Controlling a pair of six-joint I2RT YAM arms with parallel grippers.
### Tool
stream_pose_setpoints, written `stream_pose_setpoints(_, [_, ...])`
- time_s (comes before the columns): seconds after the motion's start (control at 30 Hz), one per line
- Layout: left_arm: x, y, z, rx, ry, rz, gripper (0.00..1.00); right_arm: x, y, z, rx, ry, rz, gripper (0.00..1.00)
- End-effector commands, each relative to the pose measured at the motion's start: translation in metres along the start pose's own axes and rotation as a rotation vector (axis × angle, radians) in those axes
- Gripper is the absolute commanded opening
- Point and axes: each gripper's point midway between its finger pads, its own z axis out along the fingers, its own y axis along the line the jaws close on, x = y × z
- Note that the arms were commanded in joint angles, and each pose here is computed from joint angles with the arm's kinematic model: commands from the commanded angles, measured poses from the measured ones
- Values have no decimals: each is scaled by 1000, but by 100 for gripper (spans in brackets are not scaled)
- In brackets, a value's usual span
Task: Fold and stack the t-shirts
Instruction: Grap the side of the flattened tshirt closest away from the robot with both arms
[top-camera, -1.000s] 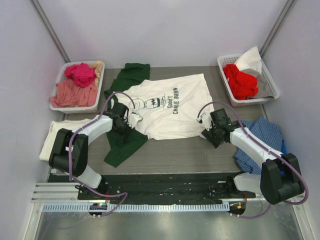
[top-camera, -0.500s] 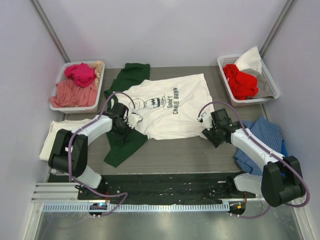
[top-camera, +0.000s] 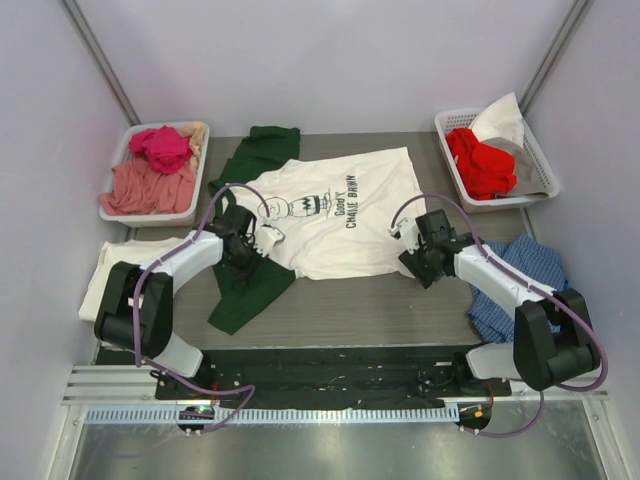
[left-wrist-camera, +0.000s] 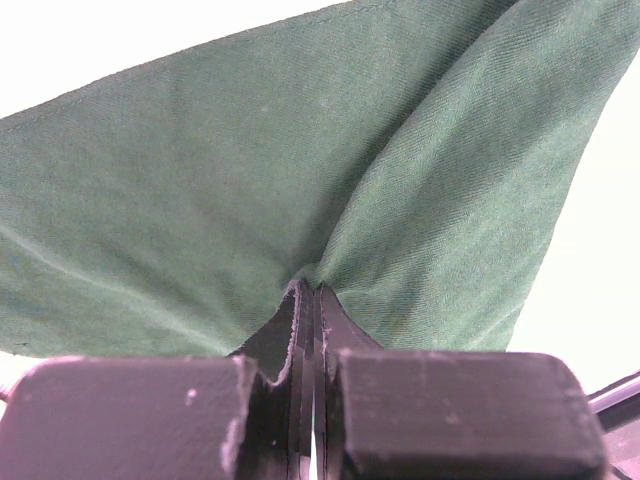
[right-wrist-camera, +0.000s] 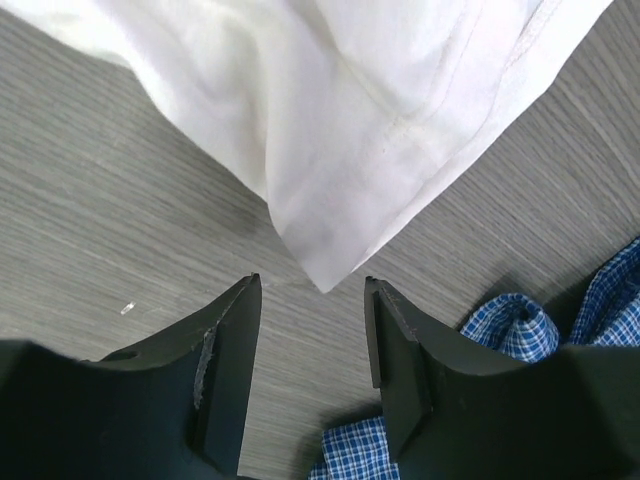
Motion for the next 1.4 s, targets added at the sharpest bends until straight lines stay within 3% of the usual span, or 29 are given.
stream_pose_setpoints(0.0, [-11, 5, -13, -23, -42, 1, 0, -28, -12, -1, 32, -71, -1, 52])
stream_pose_setpoints(0.27, [-9, 6, -11, -25, -36, 3, 0, -27, -15, 7, 38, -48, -20, 41])
stream_pose_setpoints(0.7, [-5, 6, -9, -32, -31, 8, 0, -18, -15, 17, 46, -12, -39, 39])
stream_pose_setpoints(1.03, [-1, 6, -6, -39, -23, 13, 0, -8, -16, 22, 58, 21, -54, 23])
stream_pose_setpoints(1.17, [-7, 7, -14, -47, -43, 10, 0, -8, -18, 19, 73, 25, -52, 1])
stream_pose_setpoints(1.37, [-23, 7, -48, -77, -122, -17, 0, -12, -32, -13, 141, -2, -41, 1])
